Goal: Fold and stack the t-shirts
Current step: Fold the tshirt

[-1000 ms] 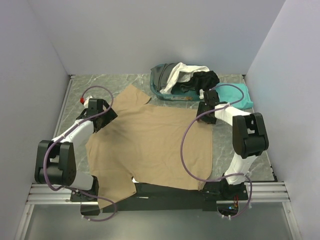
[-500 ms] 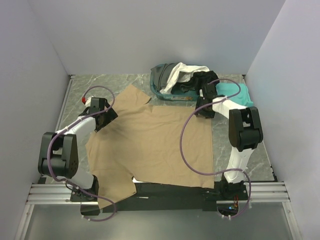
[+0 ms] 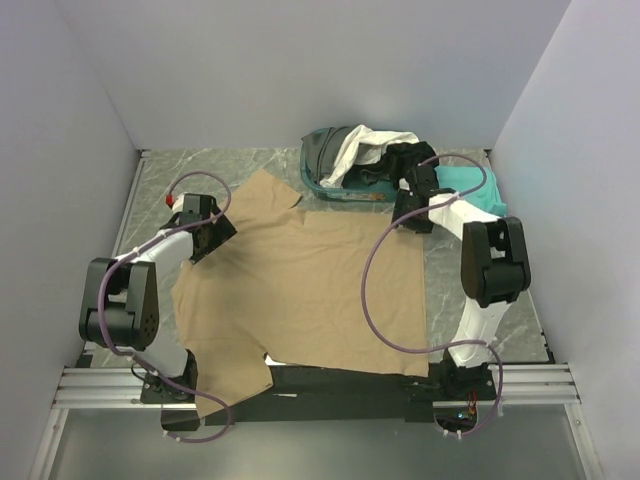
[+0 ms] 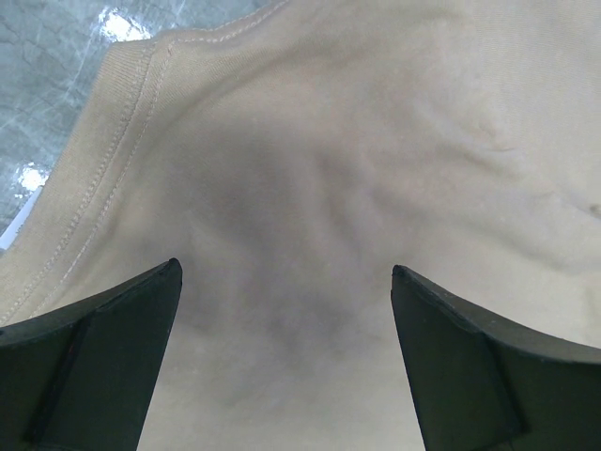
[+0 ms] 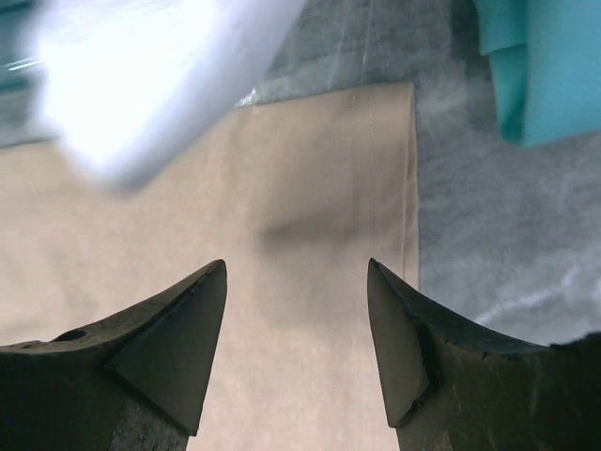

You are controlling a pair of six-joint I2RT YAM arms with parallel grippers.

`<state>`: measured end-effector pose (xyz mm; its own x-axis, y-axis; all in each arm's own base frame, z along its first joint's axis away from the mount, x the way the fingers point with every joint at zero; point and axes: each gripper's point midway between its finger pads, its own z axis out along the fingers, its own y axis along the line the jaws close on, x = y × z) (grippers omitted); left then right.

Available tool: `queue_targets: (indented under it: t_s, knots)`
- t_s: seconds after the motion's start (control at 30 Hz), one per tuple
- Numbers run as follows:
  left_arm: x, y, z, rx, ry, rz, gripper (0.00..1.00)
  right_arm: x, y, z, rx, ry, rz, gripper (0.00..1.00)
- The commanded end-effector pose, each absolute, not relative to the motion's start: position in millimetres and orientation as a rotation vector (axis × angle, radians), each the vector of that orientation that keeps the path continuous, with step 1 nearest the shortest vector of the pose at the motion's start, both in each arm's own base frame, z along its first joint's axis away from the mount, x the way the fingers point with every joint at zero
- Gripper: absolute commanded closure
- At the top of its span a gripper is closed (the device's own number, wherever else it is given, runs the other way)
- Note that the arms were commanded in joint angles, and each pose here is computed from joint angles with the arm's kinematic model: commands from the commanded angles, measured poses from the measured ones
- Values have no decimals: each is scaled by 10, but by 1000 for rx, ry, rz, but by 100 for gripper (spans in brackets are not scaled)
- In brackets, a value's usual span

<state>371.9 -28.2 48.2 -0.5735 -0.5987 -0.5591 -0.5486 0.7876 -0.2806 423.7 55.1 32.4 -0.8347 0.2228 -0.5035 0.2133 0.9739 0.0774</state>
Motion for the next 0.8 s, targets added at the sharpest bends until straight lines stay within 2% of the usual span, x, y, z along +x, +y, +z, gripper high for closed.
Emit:
queue_targets:
  t_s: [0.0, 0.23, 0.77]
  knots:
    - [3763, -276, 749, -848, 2237, -143, 1, 4252, 526, 746, 299, 2489, 55, 32]
    - [3551, -295, 874, -869, 2199, -195, 1, 3930, 640, 1198, 304, 2384, 204, 30]
    - [2978, -199, 972, -1059, 2128, -207, 1, 3176, 673, 1393, 326, 2281, 333, 20]
